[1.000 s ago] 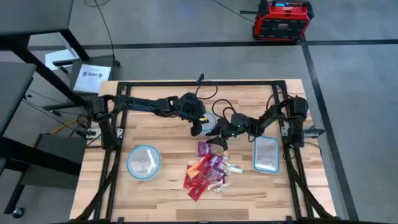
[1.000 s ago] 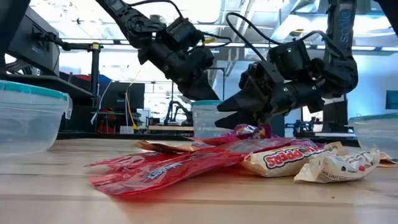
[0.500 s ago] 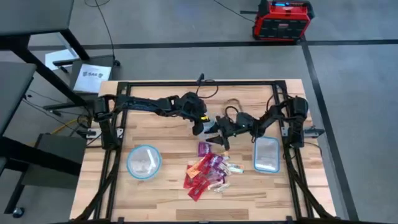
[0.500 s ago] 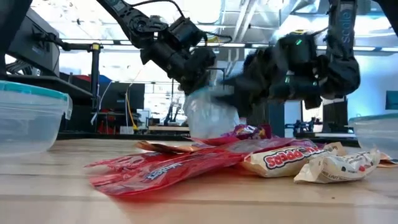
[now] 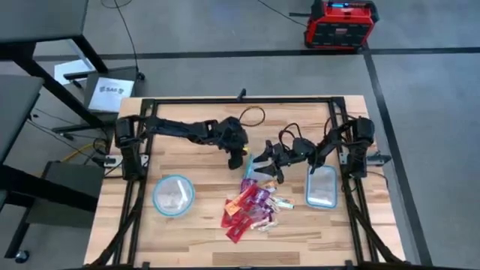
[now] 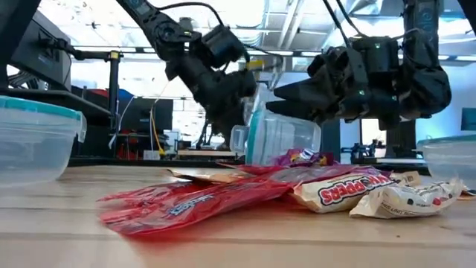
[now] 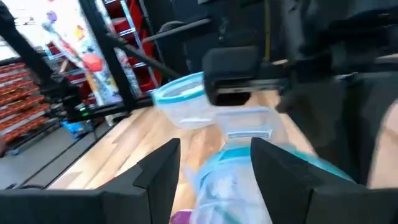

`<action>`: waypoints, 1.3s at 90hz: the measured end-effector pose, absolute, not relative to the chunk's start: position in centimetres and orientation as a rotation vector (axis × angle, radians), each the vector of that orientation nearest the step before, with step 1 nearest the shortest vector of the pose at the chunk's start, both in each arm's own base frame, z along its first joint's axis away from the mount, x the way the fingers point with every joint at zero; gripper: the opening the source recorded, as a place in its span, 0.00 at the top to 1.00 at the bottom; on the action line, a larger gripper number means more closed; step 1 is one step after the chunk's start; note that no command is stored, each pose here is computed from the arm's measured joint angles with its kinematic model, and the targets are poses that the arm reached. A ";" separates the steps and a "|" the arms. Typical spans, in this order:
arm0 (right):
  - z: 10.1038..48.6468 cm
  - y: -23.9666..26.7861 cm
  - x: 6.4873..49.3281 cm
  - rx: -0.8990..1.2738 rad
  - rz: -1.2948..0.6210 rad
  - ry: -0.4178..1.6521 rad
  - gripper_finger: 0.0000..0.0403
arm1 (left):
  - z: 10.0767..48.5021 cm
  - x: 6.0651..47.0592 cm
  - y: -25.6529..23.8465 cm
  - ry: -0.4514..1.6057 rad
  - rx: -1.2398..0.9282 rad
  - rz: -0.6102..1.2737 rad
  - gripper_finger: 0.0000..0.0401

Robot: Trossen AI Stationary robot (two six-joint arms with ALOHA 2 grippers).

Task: Sort candy
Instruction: Open the small circular transparent bin

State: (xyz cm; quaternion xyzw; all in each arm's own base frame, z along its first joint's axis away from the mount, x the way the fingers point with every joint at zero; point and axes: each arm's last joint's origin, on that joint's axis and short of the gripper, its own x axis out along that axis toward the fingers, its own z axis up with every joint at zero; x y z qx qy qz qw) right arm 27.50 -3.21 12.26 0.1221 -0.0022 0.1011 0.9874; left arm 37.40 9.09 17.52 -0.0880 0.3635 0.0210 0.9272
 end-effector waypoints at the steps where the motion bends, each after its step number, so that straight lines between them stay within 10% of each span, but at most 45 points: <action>1: 12.4 -3.2 27.5 0.244 0.204 -0.010 0.55 | 17.5 37.4 9.1 0.748 -0.181 0.043 1.00; 61: 16.6 1.2 23.2 0.320 -0.102 0.441 0.55 | 18.9 37.7 8.8 0.740 -0.173 0.040 1.00; 117: 11.3 3.2 24.6 0.379 -0.273 0.551 0.57 | 20.2 39.2 5.9 0.622 -0.179 -0.064 1.00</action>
